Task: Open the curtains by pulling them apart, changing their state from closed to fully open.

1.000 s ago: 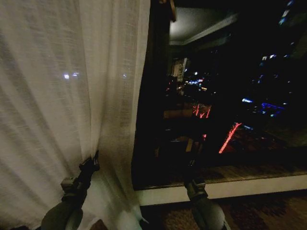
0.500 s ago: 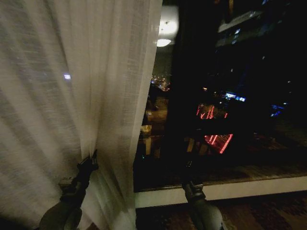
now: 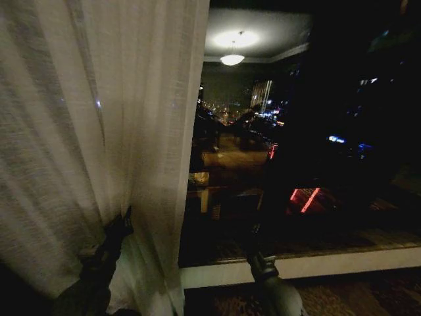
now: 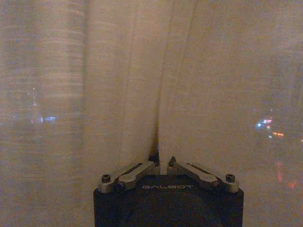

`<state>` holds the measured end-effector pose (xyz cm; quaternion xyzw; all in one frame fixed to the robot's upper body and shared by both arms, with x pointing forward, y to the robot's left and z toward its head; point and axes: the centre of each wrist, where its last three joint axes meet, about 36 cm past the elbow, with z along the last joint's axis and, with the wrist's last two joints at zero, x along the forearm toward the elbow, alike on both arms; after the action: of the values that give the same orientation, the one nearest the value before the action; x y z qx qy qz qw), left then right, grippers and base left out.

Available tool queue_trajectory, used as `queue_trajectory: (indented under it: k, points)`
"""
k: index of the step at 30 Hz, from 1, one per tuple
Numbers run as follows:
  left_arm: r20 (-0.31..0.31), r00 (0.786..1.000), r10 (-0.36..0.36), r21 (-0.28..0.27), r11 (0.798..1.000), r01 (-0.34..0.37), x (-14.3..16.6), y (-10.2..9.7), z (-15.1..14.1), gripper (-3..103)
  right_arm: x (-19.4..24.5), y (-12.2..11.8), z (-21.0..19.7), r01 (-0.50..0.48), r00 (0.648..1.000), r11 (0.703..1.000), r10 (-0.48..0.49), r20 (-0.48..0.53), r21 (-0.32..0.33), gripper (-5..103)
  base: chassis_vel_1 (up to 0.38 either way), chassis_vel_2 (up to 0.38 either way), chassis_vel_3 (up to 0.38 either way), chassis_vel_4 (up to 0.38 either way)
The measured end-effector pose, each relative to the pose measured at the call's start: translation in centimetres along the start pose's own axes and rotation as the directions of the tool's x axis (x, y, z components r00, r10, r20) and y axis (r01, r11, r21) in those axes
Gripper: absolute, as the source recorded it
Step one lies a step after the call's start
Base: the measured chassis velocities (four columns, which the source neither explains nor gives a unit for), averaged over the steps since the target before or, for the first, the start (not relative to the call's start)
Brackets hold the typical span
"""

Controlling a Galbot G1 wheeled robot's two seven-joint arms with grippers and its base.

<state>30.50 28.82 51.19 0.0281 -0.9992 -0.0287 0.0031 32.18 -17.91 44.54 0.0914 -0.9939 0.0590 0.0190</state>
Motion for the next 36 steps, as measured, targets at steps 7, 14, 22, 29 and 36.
queue_trajectory:
  k: [7, 14, 22, 29, 36]
  points:
    - [0.013, 0.999, -0.042, 0.005, 0.999, 0.042, 0.4, 0.2, -0.2, 0, 0.1, 0.2, 0.5, 0.013, 1.0, 1.0, -0.013, -0.017, 0.008, 100, -0.012, 0.003, 0.01, 0.002]
    - [0.025, 0.984, -0.176, -0.014, 0.984, 0.176, 0.3, 2.7, -0.5, 0, -0.1, 0.3, 1.1, 0.03, 0.999, 0.999, -0.03, -0.032, 0.015, 100, -0.019, -0.014, 0.014, 0.014]
    - [0.046, 0.934, -0.355, -0.032, 0.934, 0.357, 0.3, 8.6, -0.2, 0, -0.5, 0.9, 1.5, 0.055, 0.998, 0.998, -0.055, -0.038, 0.01, 100, 0.0, 0.0, 0.0, 0.0]
    - [0.058, 0.823, -0.565, -0.042, 0.823, 0.567, 1.1, 14.8, -0.1, 0, -0.6, 1.5, 1.7, 0.078, 0.996, 0.997, -0.078, -0.041, 0.007, 100, 0.0, 0.0, 0.0, 0.0]
    - [0.056, 0.666, -0.744, -0.068, 0.663, 0.746, 1.9, 18.7, -0.6, 0, -0.7, 1.0, 2.0, 0.084, 0.996, 0.996, -0.083, -0.044, 0.019, 100, 0.0, 0.0, 0.0, 0.0]
